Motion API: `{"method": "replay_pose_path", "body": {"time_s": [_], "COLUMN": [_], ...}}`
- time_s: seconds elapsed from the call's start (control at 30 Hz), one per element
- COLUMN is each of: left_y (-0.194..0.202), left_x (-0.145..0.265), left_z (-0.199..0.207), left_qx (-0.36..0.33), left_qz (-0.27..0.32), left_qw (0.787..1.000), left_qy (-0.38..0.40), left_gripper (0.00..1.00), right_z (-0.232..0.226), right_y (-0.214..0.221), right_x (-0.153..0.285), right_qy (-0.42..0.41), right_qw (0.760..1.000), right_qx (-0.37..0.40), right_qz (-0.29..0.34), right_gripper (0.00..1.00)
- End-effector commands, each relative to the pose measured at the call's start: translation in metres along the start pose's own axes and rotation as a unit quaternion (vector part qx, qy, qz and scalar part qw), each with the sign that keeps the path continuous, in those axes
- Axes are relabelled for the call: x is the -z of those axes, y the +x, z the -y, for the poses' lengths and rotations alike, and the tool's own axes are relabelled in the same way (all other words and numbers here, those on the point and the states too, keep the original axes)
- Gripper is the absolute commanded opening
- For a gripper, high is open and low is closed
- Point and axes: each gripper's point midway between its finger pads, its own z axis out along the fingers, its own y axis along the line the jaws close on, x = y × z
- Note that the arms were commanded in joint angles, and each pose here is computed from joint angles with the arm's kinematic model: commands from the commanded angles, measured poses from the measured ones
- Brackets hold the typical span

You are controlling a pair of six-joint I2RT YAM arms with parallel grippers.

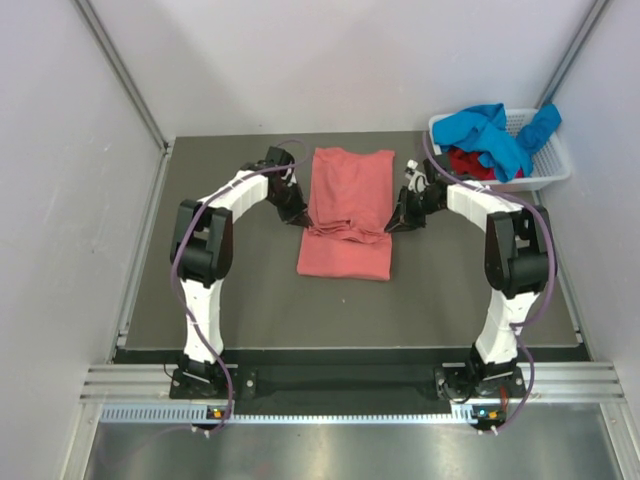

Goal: Fold and stack the t-shirts
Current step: Fold the tshirt

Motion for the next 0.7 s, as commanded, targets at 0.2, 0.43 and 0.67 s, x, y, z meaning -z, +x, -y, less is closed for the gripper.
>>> {"method": "replay_pose_path", "body": {"time_s": [0.2, 0.43, 0.67], "left_y": [-0.026, -0.053, -0.045], "left_x": [-0.002, 0.02, 0.083], "left_z": [0.018, 0.015, 0.034], "left_qx": [-0.017, -0.025, -0.081], "left_qz": [0.022, 0.084, 0.144], "left_qw": [0.999, 0.996, 0.986], "left_qy": [0.031, -0.002, -0.004], "left_gripper": [0.04, 0.53, 0.67], "right_z": [0.009, 0.003, -0.007], "right_y": [-0.027, -0.078, -0.074], "right_x": [-0.002, -0.001, 0.041], "right_qy": [-0.013, -0.028, 0.057], "right_qw": [1.0, 0.998, 0.995], "right_qx": [-0.005, -0.013, 0.059], "right_qz": [0.01, 0.052, 0.063], "right_gripper": [0.16, 0.4, 0.54]}}
